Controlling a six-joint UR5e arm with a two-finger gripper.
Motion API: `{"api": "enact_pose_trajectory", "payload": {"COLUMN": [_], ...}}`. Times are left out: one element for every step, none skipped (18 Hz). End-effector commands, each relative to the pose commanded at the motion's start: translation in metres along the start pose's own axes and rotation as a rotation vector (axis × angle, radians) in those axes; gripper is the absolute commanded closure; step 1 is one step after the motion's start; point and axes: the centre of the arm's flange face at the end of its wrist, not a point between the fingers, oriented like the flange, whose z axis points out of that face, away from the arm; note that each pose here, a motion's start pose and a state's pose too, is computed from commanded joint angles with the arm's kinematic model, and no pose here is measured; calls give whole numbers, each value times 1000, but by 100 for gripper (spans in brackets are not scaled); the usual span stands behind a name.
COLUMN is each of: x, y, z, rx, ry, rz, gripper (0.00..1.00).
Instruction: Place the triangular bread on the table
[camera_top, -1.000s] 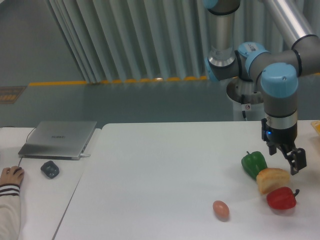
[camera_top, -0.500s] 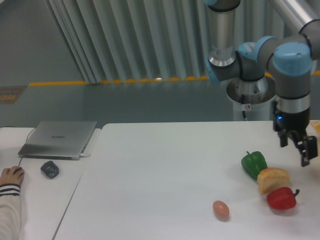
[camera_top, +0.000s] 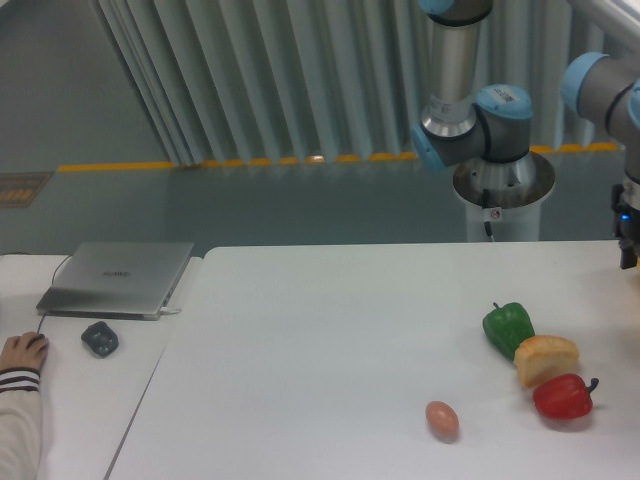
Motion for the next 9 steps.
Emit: {"api": "enact_pose_trajectory", "payload": {"x": [-2,-1,-2,-2,-2,-1,-1,-1,-1], "y": [0,0,0,0,0,0,0,0,0], "z": [5,6,7,8,8,9,9,9,9], "rx": [1,1,2,4,4,5,6,6,6], "ry": [9,9,11,12,12,13,13,11,11], "rz": [0,0,0,0,0,0,0,0,0], "gripper": [0,0,0,0,0,0,0,0,0]}}
